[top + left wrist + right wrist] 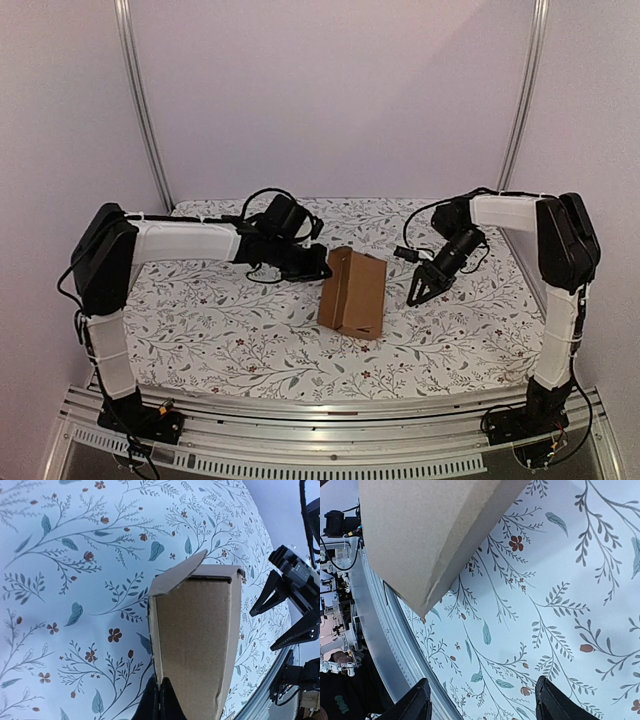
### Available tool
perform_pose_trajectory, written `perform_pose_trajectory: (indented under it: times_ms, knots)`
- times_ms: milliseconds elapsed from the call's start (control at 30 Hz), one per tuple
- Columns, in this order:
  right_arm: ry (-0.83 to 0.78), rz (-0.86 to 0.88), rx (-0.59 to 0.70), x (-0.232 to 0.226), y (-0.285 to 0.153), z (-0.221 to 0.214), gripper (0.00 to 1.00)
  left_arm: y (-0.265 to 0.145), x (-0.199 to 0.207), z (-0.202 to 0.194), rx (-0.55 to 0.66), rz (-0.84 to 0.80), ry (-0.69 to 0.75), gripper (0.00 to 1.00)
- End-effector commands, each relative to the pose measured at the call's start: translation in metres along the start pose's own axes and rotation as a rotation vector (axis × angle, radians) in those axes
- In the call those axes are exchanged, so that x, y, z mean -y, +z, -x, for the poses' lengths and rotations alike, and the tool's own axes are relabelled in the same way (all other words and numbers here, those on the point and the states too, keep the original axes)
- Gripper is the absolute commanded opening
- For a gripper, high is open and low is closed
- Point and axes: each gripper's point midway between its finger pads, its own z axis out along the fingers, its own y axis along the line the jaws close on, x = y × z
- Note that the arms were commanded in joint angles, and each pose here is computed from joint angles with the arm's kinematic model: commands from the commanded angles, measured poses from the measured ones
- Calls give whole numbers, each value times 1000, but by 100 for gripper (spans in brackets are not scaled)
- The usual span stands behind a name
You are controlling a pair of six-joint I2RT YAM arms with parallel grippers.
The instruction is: Fold the paper box
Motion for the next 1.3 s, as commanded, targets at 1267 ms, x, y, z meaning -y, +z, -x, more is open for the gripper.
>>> perform_pose_trajectory:
  times_ms: [1267]
  knots:
    - [34,-9,199,12,-57,10,70,-27,90,-57,-226,829,1493,0]
